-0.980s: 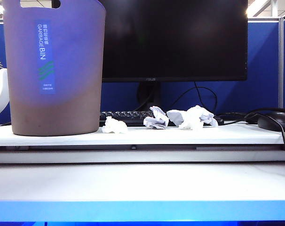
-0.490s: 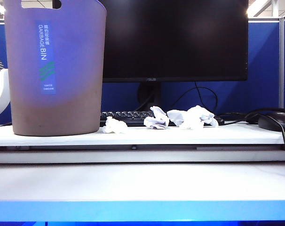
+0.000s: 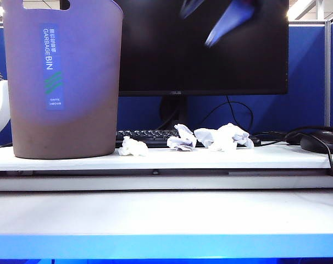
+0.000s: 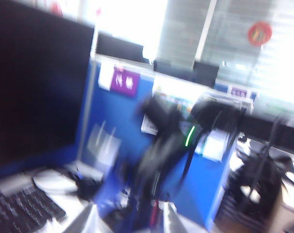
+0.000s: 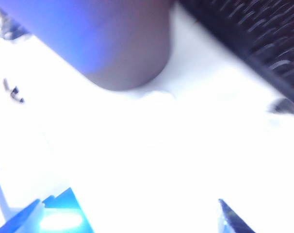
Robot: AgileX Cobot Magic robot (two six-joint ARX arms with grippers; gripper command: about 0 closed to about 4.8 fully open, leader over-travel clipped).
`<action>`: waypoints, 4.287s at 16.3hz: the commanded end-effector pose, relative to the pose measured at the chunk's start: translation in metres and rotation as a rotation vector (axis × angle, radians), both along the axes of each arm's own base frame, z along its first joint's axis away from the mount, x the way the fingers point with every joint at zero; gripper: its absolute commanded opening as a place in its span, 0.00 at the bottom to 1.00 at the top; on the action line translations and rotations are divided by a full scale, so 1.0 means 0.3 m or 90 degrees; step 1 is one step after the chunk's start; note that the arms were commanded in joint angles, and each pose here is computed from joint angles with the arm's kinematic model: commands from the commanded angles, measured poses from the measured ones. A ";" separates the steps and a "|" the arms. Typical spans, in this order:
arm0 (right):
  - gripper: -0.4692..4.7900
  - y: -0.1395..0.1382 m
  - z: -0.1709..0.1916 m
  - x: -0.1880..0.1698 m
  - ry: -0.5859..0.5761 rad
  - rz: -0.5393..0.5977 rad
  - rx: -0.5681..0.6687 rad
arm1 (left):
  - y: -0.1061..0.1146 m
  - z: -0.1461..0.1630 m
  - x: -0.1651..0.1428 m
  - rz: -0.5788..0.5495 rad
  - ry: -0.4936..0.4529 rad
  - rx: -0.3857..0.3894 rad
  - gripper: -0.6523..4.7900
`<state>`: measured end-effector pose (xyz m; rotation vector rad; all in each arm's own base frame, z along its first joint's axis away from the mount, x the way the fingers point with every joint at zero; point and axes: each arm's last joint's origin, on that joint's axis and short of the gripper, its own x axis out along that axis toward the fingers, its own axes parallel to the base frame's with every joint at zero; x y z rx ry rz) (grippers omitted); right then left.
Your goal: Pick up all paper balls from the table and place them in the pink trash can.
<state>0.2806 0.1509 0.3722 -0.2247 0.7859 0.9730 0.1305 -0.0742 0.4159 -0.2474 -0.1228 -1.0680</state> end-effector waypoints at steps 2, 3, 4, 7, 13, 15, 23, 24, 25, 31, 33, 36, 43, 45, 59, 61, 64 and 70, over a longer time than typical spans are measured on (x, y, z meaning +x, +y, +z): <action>1.00 0.152 -0.192 0.106 -0.008 0.047 0.010 | 0.041 0.028 -0.043 0.112 -0.053 -0.018 0.46; 1.00 0.192 -0.237 0.124 -0.002 0.060 0.007 | 0.056 0.026 -0.050 0.154 -0.053 -0.014 0.46; 1.00 0.247 -0.307 0.158 -0.003 0.071 0.004 | 0.081 0.012 -0.050 0.255 -0.041 0.011 0.46; 1.00 0.300 -0.394 0.203 -0.026 0.051 -0.024 | 0.105 -0.048 -0.052 0.355 0.007 0.132 0.46; 1.00 0.338 -0.451 0.234 -0.046 0.053 -0.018 | 0.105 -0.134 -0.066 0.303 0.146 0.229 0.46; 1.00 0.359 -0.485 0.234 -0.041 0.055 -0.030 | 0.100 -0.151 -0.078 0.245 0.185 0.232 0.46; 0.07 0.367 -0.510 0.238 -0.050 0.030 -0.066 | 0.096 -0.173 -0.093 0.177 0.225 0.247 0.46; 0.09 0.367 -0.510 0.239 -0.051 0.030 -0.065 | 0.095 -0.173 -0.093 0.173 0.226 0.246 0.46; 0.09 0.366 -0.505 0.239 -0.053 0.029 -0.065 | 0.095 -0.173 -0.094 0.169 0.226 0.245 0.46; 0.09 0.275 -0.231 0.186 -0.238 -0.056 -0.076 | 0.092 -0.172 -0.096 0.146 0.223 0.242 0.46; 0.09 0.235 -0.078 0.136 -0.327 -0.065 -0.002 | 0.092 -0.172 -0.097 0.140 0.224 0.241 0.46; 0.09 0.229 0.075 0.083 -0.445 -0.021 0.137 | 0.090 -0.172 -0.098 0.126 0.221 0.241 0.46; 0.11 0.398 0.163 0.076 -0.452 0.111 0.273 | 0.076 -0.149 -0.107 -0.001 0.172 0.208 0.46; 0.95 0.415 0.131 0.099 -0.422 0.089 0.267 | 0.072 -0.136 -0.111 -0.049 0.144 0.195 0.46; 1.00 0.200 -0.174 0.200 -0.187 -0.144 -0.201 | 0.015 -0.168 0.056 0.106 0.219 0.199 0.46; 1.00 0.243 -0.307 0.272 -0.158 -0.138 -0.226 | -0.017 -0.172 0.049 0.073 0.216 0.208 0.46; 1.00 0.264 -0.420 0.316 -0.122 -0.129 -0.254 | -0.023 -0.173 0.046 0.073 0.220 0.208 0.46; 0.95 0.280 -0.488 0.360 -0.148 -0.163 -0.277 | -0.018 -0.183 0.048 0.113 0.243 0.219 0.46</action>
